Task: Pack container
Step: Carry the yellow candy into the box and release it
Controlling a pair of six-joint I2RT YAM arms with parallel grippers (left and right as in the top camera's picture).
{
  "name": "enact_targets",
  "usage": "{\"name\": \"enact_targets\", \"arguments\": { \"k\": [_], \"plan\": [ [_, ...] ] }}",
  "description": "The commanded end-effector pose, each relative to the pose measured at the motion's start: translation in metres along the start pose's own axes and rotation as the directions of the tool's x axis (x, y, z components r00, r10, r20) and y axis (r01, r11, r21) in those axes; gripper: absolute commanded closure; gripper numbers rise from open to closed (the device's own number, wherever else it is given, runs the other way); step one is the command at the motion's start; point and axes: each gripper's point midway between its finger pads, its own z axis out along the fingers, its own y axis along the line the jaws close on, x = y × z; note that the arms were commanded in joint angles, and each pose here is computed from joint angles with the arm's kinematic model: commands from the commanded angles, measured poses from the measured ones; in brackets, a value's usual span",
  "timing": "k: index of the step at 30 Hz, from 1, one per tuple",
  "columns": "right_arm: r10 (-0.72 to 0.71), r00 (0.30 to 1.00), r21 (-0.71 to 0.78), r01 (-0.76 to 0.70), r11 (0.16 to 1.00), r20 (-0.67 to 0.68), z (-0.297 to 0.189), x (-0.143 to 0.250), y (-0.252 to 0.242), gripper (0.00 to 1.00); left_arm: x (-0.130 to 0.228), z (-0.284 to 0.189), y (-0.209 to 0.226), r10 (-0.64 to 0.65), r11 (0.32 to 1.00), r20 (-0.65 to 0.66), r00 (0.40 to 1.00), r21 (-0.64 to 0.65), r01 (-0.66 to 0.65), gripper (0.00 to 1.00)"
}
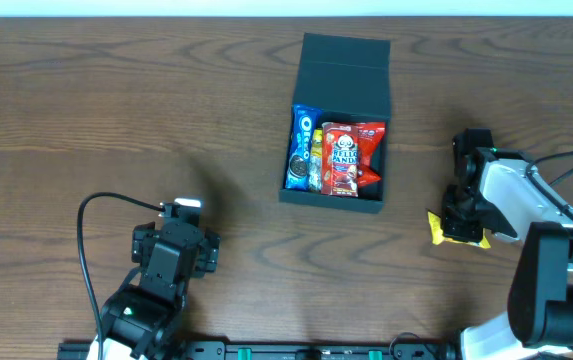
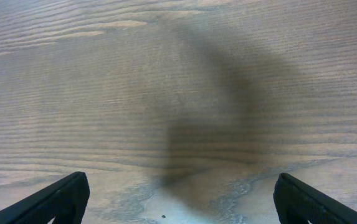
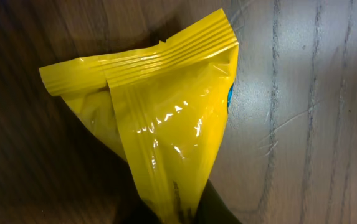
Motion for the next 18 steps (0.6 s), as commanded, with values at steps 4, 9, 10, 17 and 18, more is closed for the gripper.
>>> {"name": "enact_targets", "arguments": {
  "k": [4, 9, 10, 17, 18],
  "plan": [
    [-0.024, 1.0, 0.011, 0.024, 1.0, 0.007, 0.003, -0.004, -0.001, 0.99, -0.001, 0.0, 0.004, -0.007, 1.0, 0.005, 1.0, -0.02, 0.007, 0.05],
    [-0.114, 0.993, 0.006, 0.114, 0.993, 0.005, 0.001, -0.004, 0.001, 0.99, -0.001, 0.0, 0.004, -0.007, 1.0, 0.005, 1.0, -0.02, 0.007, 0.05],
    [-0.175, 0.985, -0.005, 0.175, 0.985, 0.005, -0.002, -0.003, 0.004, 0.99, -0.001, 0.0, 0.004, -0.007, 1.0, 0.005, 1.0, -0.02, 0.007, 0.05],
    [-0.785, 0.596, -0.187, 0.802, 0.568, 0.17, -0.094, 0.027, 0.057, 0.99, -0.001, 0.0, 0.004, -0.007, 1.0, 0.005, 1.0, -0.02, 0.007, 0.05],
    [-0.828, 0.521, -0.199, 0.851, 0.486, 0.208, -0.109, 0.034, 0.06, 0.99, -0.001, 0.0, 0.004, -0.007, 1.0, 0.005, 1.0, -0.02, 0.007, 0.05]
  ]
}}
